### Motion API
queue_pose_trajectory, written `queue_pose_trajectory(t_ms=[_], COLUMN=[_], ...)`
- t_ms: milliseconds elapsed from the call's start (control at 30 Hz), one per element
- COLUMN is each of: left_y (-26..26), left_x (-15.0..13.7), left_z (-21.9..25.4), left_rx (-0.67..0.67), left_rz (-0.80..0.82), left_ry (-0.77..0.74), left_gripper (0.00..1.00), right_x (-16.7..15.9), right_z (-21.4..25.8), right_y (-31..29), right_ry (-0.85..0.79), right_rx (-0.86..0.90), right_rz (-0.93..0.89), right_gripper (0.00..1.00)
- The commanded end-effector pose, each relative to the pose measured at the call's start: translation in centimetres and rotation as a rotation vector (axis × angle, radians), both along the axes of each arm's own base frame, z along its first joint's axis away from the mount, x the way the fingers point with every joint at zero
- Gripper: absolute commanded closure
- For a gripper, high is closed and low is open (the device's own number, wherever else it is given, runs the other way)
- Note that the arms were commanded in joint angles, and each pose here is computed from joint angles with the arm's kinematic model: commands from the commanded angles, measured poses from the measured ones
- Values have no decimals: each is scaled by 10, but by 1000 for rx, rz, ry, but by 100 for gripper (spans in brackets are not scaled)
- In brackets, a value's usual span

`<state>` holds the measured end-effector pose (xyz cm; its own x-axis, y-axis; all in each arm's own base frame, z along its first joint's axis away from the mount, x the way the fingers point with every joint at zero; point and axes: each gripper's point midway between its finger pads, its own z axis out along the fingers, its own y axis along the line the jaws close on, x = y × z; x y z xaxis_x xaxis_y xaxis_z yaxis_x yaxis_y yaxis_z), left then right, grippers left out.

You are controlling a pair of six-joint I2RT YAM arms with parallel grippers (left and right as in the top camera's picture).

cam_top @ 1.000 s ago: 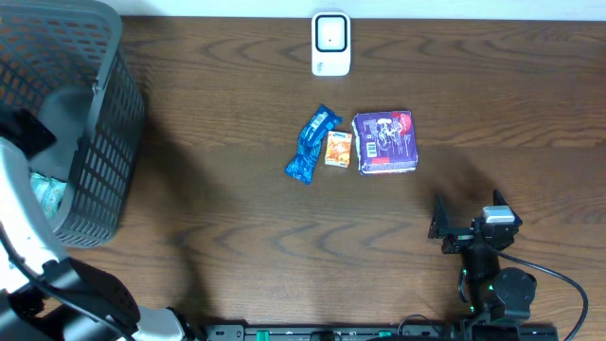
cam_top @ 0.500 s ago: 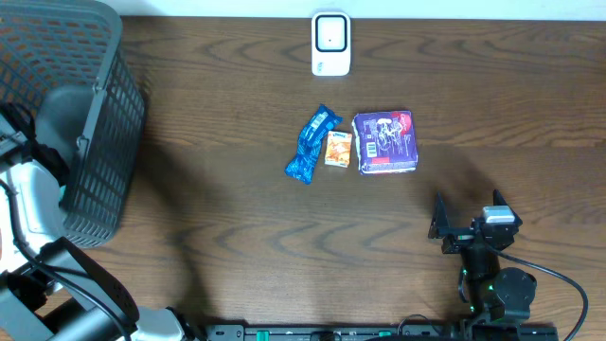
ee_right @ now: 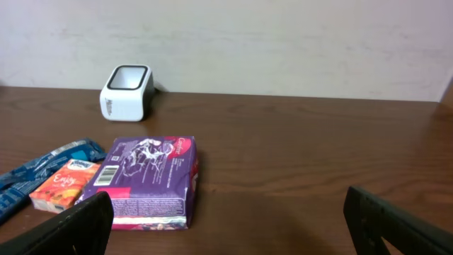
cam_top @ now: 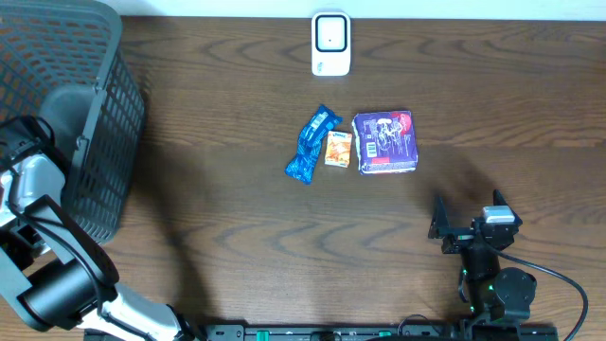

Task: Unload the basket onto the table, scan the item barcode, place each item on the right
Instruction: 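Move the left gripper into the basket and grasp the mint-green wipes pack, then carry the wipes pack out and set it left of the blue snack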

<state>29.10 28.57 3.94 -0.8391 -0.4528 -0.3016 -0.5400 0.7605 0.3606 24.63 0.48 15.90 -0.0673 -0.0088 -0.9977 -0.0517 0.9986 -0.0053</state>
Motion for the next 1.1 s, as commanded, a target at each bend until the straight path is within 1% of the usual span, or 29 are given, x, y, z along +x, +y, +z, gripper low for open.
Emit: queue_pose_trajectory(t_ms=[0,133,267,333,400,467,533,567,600,633,667,700,800,900,967,1033,1067], left_y=[-2,2,3,3,0,-6,-14,-17,-17,-17,-16,-15,-11,-4,-4,-16,-29], left_x=[-3,2,4,3,2,1,2,2,2,3,3,4,10,20,28,39,47], left_z=[-17,-15,-15,-18,-23,-31,-41,-45,-45,-44,-40,-36,-9,37,76,117,149], left_rx=[-28,-11,-7,-11,-29,-65,-118,-133,-133,-131,-124,-116,-74,-11,16,-1,-20], left_rz=[-6,-6,-6,-6,-6,-9,-23,-26,-28,-28,-28,-27,-26,41,71,30,-29], left_ry=[26,4,-3,2,11,16,14,18,20,18,12,3,-56,-193,-315,-457,-565], left_gripper=[22,23,35,37,38,43,45,62,76,87,92,92,92,92,93,93,92], right_x=[0,0,0,0,0,0,0,0,0,0,0,0,0,0,0,0,0], right_z=[-1,-1,-1,-1,-1,-1,-1,-1,-1,-1,-1,-1,-1,-1,-1,-1,-1], right_y=[0,0,0,0,0,0,0,0,0,0,0,0,0,0,0,0,0], right_ry=[-1,-1,-1,-1,-1,-1,-1,-1,-1,-1,-1,-1,-1,-1,-1,-1,-1], right_rx=[-14,-14,-14,-14,-14,-14,-14,-14,-14,-14,-14,-14,-14,-14,-14,-14,-14], right_rz=[3,2,2,2,2,2,2,2,2,2,2,2,2,2,2,2,2], right_gripper=[1,1,1,1,1,1,1,1,1,1,1,1,1,1,1,1,1])
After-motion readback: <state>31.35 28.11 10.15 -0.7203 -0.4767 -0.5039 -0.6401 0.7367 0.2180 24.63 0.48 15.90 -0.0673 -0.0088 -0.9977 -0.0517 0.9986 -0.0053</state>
